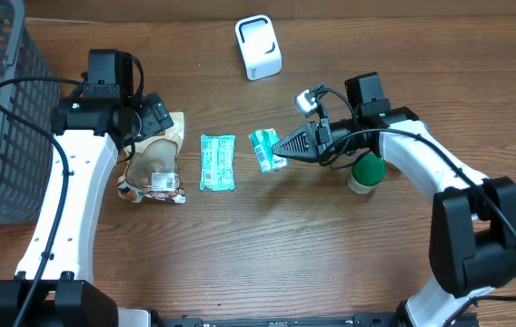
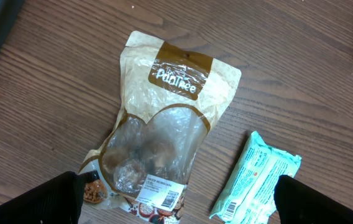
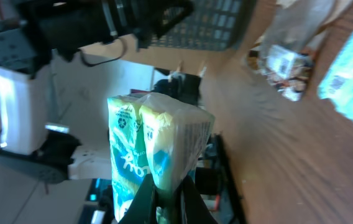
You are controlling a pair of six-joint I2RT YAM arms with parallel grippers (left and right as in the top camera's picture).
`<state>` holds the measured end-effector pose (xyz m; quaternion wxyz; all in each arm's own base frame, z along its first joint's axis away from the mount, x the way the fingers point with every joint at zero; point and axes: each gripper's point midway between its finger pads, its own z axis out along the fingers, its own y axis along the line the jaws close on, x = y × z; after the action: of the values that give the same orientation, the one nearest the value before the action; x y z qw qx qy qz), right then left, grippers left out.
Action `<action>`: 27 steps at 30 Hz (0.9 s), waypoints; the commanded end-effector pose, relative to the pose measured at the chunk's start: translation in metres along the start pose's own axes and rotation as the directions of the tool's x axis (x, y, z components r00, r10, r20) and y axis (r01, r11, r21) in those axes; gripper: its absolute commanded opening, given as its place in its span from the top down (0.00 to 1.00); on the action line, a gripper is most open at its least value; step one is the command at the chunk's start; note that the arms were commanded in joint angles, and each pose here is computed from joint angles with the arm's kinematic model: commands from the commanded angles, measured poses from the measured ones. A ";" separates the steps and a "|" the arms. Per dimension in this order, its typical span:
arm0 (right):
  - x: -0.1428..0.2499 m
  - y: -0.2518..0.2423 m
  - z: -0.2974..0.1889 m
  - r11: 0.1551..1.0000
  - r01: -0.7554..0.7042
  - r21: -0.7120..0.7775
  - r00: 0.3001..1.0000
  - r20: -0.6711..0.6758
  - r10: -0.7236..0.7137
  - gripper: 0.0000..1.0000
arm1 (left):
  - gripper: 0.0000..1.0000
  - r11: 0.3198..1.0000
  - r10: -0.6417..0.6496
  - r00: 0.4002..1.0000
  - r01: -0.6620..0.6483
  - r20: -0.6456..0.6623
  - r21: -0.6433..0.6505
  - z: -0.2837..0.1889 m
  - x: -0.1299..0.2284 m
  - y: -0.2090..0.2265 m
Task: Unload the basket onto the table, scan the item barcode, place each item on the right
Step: 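Lift the green tissue pack and swing it right with the right gripper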
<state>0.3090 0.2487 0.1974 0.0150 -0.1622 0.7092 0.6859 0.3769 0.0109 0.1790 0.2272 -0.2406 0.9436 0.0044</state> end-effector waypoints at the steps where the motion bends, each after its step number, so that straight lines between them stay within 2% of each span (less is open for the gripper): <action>1: 0.006 0.059 -0.003 0.985 0.148 -0.084 0.989 -0.007 -0.149 0.96 | 0.00 1.000 0.003 1.000 -0.003 0.006 0.003 -0.001 -0.003 0.000; 7: 0.026 0.129 -0.008 0.942 0.326 -0.083 0.945 0.005 -0.327 0.96 | 0.01 1.000 0.003 1.000 -0.003 0.006 0.003 -0.001 -0.003 0.000; 12: 0.045 0.170 -0.011 0.922 0.380 -0.081 0.925 0.009 -0.380 0.96 | 0.00 1.000 0.003 1.000 -0.003 0.006 0.003 -0.001 -0.003 0.000; 19: 0.055 0.187 -0.013 0.911 0.404 -0.080 0.915 0.010 -0.404 0.96 | 0.01 1.000 0.003 1.000 -0.003 0.006 0.003 -0.001 -0.003 0.000; 27: 0.055 0.187 -0.013 0.928 0.363 -0.080 0.931 0.007 -0.364 0.96 | 0.00 1.000 0.003 1.000 -0.003 0.006 0.003 -0.001 -0.003 0.000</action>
<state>0.2202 0.2282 0.3541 0.1377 -0.2870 0.6496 0.6904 0.3770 0.0109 0.1791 0.2274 -0.2406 0.9436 0.0043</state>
